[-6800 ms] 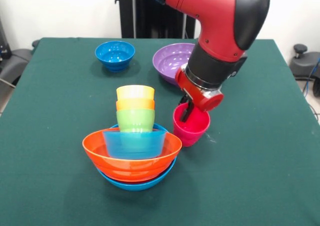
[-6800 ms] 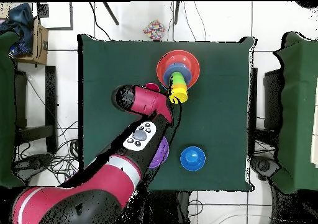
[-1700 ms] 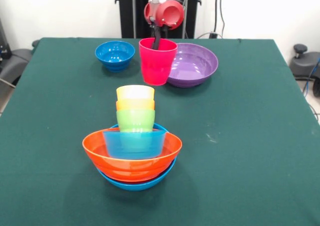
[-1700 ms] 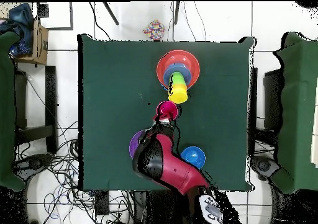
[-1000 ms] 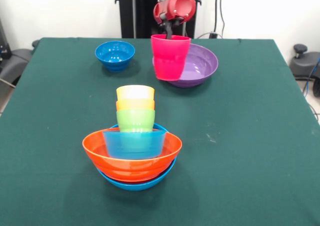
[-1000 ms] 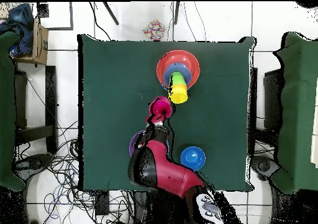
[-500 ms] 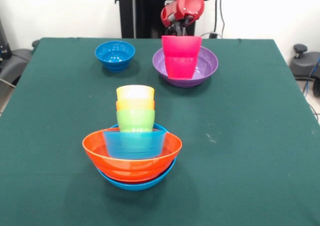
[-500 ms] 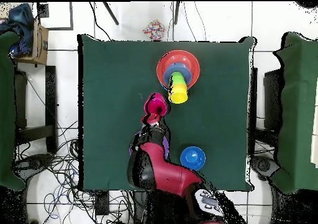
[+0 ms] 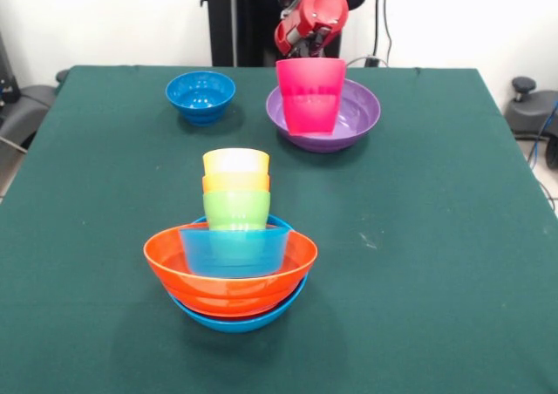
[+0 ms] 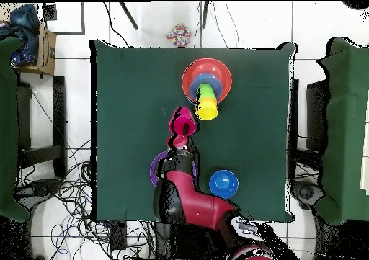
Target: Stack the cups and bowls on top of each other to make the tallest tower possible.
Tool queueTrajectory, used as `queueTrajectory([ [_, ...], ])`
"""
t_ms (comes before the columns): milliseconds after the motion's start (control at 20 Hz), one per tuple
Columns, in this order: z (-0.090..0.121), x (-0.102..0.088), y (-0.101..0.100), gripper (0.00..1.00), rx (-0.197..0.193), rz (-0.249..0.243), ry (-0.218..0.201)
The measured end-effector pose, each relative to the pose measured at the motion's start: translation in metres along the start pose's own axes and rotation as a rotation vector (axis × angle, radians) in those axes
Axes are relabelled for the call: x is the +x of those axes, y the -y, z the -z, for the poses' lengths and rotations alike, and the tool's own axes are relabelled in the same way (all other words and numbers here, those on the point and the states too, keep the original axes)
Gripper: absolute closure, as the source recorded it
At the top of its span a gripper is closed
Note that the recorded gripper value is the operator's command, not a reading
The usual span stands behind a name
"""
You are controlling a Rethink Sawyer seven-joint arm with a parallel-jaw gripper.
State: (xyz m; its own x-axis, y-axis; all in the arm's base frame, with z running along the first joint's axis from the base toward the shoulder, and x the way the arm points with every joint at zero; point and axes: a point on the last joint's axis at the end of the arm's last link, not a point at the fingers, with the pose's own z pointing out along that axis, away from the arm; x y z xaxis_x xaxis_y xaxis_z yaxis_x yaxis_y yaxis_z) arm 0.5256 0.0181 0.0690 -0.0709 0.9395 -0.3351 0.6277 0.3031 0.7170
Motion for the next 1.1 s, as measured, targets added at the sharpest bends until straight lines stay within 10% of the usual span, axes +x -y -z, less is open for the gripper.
queueTrajectory([
  [1100,0.017,0.013,0.02,1.0,-0.006,-0.012,0.115],
])
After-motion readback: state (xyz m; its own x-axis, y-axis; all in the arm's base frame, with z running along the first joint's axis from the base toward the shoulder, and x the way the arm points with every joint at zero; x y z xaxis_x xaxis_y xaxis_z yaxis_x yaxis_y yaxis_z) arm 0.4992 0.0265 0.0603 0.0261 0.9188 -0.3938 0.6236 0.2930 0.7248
